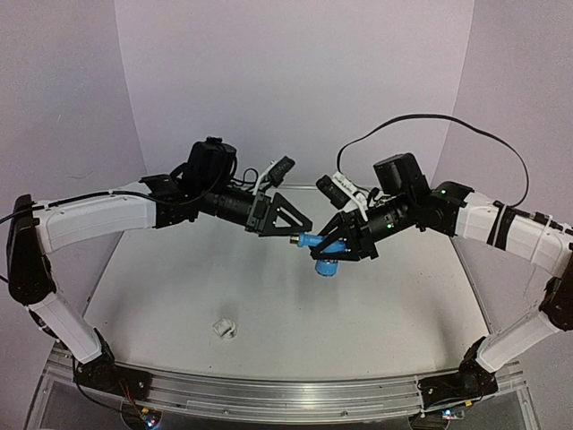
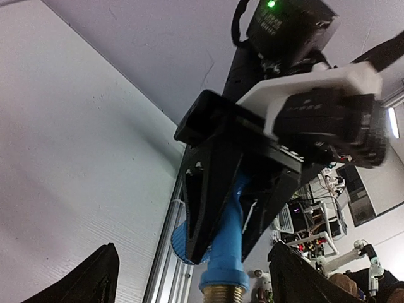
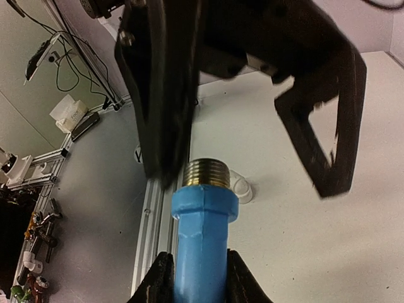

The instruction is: Install the water faucets

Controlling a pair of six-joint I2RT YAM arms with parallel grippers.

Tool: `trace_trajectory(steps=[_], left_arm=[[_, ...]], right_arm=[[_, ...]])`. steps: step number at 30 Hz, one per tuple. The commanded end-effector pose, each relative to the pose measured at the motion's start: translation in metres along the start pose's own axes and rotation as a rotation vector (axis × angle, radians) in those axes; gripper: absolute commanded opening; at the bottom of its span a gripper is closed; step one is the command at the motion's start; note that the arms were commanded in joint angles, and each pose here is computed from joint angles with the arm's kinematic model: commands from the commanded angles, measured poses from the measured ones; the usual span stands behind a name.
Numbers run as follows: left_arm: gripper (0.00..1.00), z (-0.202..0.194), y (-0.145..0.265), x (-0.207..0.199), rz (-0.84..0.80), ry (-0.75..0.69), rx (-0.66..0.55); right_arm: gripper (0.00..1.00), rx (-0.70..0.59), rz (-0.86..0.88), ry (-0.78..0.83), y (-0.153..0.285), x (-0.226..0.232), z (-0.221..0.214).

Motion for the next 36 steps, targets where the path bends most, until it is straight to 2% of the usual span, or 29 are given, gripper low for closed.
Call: trace_trajectory(steps=[1, 5, 7, 8, 12, 13, 15, 16, 19, 21, 22, 23, 25, 27, 28, 31, 32, 36], left_arm=[[0.8, -0.012, -0.013, -0.014, -0.112, 0.002, 0.083], [0.65, -0.018, -0.018, -0.01, -0.125, 0.02, 0.12], [0.61, -0.02, -0.02, -0.009, -0.128, 0.029, 0.135], [0.61, -0.022, -0.02, -0.009, -0.131, 0.03, 0.142], [0.7, -0.027, -0.018, -0.01, -0.135, 0.019, 0.15], [0.69, -0.028, -0.017, -0.01, -0.131, 0.016, 0.148], [0.58, -0.029, -0.016, -0.007, -0.115, 0.018, 0.144], [0.48, -0.028, -0.017, -0.006, -0.107, 0.023, 0.143], [0.34, -0.025, -0.018, -0.003, -0.088, 0.02, 0.131], [0.1, -0.02, -0.017, -0.005, -0.072, -0.007, 0.104], [0.04, -0.017, -0.015, -0.006, -0.059, -0.024, 0.083], [0.01, -0.014, -0.013, -0.005, -0.044, -0.037, 0.063], [0.0, -0.006, -0.006, 0.0, -0.009, -0.044, 0.017], [0.0, -0.002, 0.0, 0.006, 0.008, -0.039, -0.011], [0.0, 0.001, 0.002, 0.007, 0.012, -0.038, -0.025], [0.0, 0.005, 0.008, 0.01, -0.001, -0.027, -0.057], [0.0, 0.005, 0.009, 0.011, -0.007, -0.023, -0.066], [0.0, 0.009, 0.016, 0.003, -0.037, -0.047, -0.114]], right_arm=[[0.0, -0.043, 0.001, 0.073, -0.006, -0.003, 0.022], [0.0, -0.028, -0.03, 0.062, -0.007, -0.007, 0.019], [0.0, -0.023, -0.051, 0.06, -0.006, -0.01, 0.018], [0.0, -0.016, -0.066, 0.057, -0.006, -0.012, 0.017], [0.0, 0.001, -0.103, 0.04, -0.006, -0.018, 0.013], [0.0, 0.003, -0.106, 0.035, -0.006, -0.019, 0.013], [0.0, -0.004, -0.102, 0.031, -0.006, -0.018, 0.014], [0.0, -0.01, -0.1, 0.027, -0.006, -0.018, 0.015], [0.0, -0.03, -0.082, 0.021, -0.006, -0.015, 0.02], [0.0, -0.04, -0.082, 0.011, -0.005, -0.014, 0.021], [0.06, -0.043, -0.106, -0.009, -0.005, -0.017, 0.021], [0.19, -0.046, -0.138, -0.035, -0.004, -0.021, 0.02], [0.62, -0.06, -0.207, -0.12, -0.001, -0.029, 0.014], [0.95, -0.085, -0.214, -0.137, 0.001, -0.025, 0.008], [0.98, -0.104, -0.227, -0.118, 0.003, -0.024, 0.01], [0.98, -0.13, -0.348, -0.203, 0.012, -0.039, 0.011], [0.98, -0.132, -0.376, -0.188, 0.015, -0.041, 0.012], [0.98, -0.269, -0.552, -0.231, 0.043, -0.059, 0.019]])
Point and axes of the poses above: each gripper's point midway between its finger pads, its own y axis back along the fingers, its own x axis along the line the jaws close on, z = x × y, the point moved 2 cm from there along y, back along the fingers, and after that the axes turned 13 degrees about y, right-handed, at the moved point
